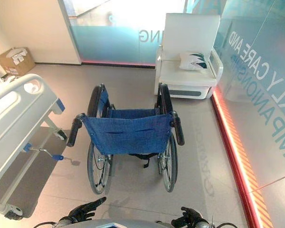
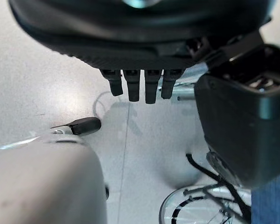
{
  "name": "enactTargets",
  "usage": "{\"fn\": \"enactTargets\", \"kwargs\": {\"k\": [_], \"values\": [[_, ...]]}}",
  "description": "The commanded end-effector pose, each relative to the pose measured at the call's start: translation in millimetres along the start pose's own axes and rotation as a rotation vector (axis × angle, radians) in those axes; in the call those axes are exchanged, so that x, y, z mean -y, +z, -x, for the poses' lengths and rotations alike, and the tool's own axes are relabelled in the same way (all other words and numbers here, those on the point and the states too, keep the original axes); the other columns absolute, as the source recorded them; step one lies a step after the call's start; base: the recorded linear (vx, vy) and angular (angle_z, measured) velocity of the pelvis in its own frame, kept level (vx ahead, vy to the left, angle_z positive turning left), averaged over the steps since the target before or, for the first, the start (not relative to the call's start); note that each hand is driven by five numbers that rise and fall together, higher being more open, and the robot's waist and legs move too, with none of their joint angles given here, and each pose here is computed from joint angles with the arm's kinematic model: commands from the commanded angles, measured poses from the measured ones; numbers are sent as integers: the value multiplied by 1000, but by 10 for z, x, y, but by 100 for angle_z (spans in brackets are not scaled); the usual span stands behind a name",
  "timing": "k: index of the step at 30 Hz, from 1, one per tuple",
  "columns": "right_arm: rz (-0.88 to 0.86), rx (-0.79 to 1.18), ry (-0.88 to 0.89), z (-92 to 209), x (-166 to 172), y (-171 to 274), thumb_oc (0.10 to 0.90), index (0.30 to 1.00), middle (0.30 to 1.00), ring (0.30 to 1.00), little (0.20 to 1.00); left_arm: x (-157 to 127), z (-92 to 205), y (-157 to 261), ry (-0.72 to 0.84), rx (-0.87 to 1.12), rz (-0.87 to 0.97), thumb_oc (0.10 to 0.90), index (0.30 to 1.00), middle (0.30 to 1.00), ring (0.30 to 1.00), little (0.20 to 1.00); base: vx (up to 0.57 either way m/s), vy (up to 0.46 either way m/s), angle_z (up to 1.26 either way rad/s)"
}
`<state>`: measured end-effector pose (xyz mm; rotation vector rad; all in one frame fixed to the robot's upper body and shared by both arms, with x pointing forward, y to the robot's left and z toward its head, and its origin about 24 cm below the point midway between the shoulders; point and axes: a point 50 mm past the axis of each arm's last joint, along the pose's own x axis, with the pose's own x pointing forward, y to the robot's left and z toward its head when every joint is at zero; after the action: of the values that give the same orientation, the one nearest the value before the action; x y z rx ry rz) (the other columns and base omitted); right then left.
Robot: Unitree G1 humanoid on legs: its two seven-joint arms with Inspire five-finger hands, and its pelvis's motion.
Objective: Push the wheelchair next to the bed
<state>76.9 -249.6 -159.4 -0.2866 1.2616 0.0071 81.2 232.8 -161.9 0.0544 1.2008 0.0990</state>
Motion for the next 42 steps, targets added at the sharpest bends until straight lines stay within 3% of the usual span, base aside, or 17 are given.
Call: {"fn": "enactTargets", "kwargs": {"k": [1, 4, 7, 13, 16, 21, 25, 30, 33, 34, 42], "values": [[-79, 49, -104, 8, 309, 177, 800, 900, 900, 900, 900, -347, 12, 382, 118, 131, 44, 800, 900, 900, 900, 900, 0, 0, 0], [-106, 41, -159, 50, 533, 157, 800, 900, 900, 900, 900, -528, 49, 439, 174, 147, 49, 800, 900, 900, 900, 900, -13, 5, 0], [-198, 29, -304, 250, 1186, 86, 800, 900, 900, 900, 900, -1137, 245, 593, 308, 187, 96, 800, 900, 900, 900, 900, -43, 21, 0], [-399, 51, -599, 651, 1961, 43, 800, 900, 900, 900, 900, -1826, 625, 932, 475, 331, 235, 800, 900, 900, 900, 900, -6, 4, 0], [-559, 184, -784, 871, 2285, 219, 800, 900, 900, 900, 900, -2002, 804, 1228, 563, 475, 284, 800, 900, 900, 900, 900, 0, 0, 0], [-650, 437, -967, 1198, 2611, 629, 800, 900, 900, 900, 900, -2146, 1098, 1677, 696, 672, 304, 800, 900, 900, 900, 900, 0, 0, 0], [-698, 720, -1056, 1560, 2737, 1132, 800, 900, 900, 900, 900, -2131, 1428, 2116, 720, 898, 300, 800, 900, 900, 900, 900, 0, 0, 0], [-685, 1101, -1047, 2103, 2604, 1764, 800, 900, 900, 900, 900, -1893, 1898, 2650, 615, 1187, 241, 800, 900, 900, 900, 900, 3, 4, 1], [-667, 1289, -957, 2328, 2400, 2036, 800, 900, 900, 900, 900, -1605, 2115, 2879, 474, 1331, 144, 800, 900, 900, 900, 900, -1, 9, 9], [-658, 1384, -875, 2415, 2262, 2162, 800, 900, 900, 900, 900, -1434, 2191, 2958, 360, 1386, 117, 800, 900, 900, 900, 900, 9, 7, 6], [-466, 1601, -494, 2534, 1638, 2521, 800, 900, 900, 900, 900, -807, 2261, 3019, -41, 1481, 50, 800, 900, 900, 900, 900, 13, 2, 3]]}}
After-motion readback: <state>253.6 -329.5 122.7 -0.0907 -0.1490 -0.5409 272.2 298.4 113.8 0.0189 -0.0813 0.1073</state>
